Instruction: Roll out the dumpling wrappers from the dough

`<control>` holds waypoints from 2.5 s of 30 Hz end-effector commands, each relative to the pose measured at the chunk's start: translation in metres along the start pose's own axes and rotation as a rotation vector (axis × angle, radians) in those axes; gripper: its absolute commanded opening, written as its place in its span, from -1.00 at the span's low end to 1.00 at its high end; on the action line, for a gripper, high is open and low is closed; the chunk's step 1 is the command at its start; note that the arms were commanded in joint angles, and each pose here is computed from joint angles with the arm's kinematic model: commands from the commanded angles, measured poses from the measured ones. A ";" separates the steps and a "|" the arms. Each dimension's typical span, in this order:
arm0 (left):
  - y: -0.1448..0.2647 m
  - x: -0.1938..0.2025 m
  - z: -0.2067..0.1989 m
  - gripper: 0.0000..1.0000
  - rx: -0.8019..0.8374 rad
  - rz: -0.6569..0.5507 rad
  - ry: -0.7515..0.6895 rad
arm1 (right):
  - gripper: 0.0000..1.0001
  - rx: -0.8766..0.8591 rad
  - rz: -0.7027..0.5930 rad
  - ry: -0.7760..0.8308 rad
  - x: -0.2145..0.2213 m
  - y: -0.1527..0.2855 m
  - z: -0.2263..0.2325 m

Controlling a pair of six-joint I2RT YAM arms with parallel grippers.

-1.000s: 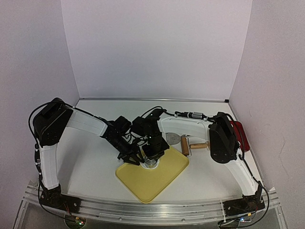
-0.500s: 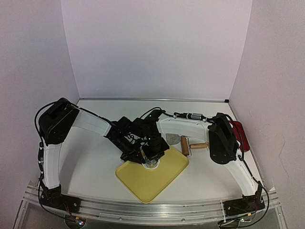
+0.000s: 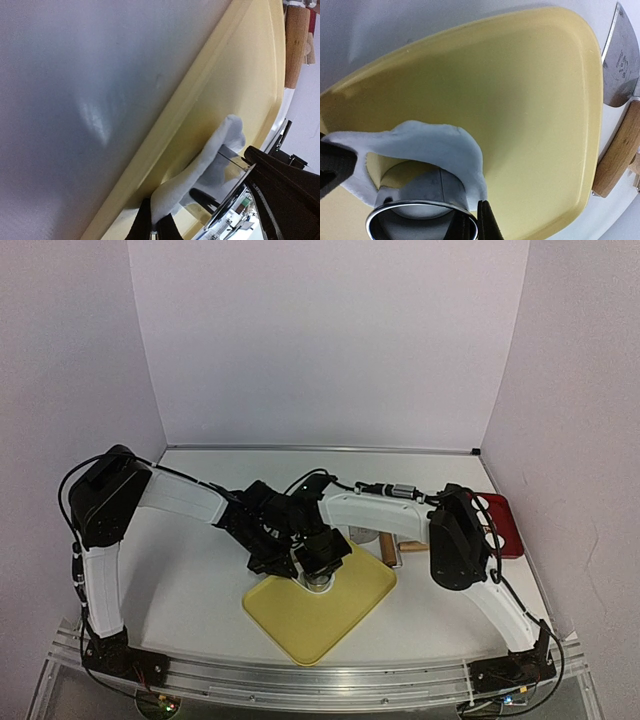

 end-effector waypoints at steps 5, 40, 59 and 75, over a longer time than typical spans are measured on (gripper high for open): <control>0.027 0.003 -0.002 -1.00 -0.103 -0.085 0.003 | -1.00 0.140 0.165 0.045 0.018 -0.048 -0.002; 0.012 -0.086 -0.033 -1.00 0.238 -0.165 -0.199 | -1.00 -0.201 -0.032 0.182 0.000 -0.019 0.013; 0.009 -0.074 -0.066 -1.00 0.385 -0.098 -0.410 | -0.50 -0.197 -0.141 0.141 -0.011 0.013 0.005; 0.024 -0.055 -0.059 -1.00 0.306 -0.105 -0.398 | 0.34 -0.303 -0.286 0.099 0.011 0.098 -0.036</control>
Point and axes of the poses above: each gripper's point midway between its finger pads, its own y axis back along the fingers, its own z axis along the line the jaws close on, x = y × z, the point moved 9 cm from there along y, back along the fingers, and after that the axes turned 3 degrees about -y, right-handed, at the moved point
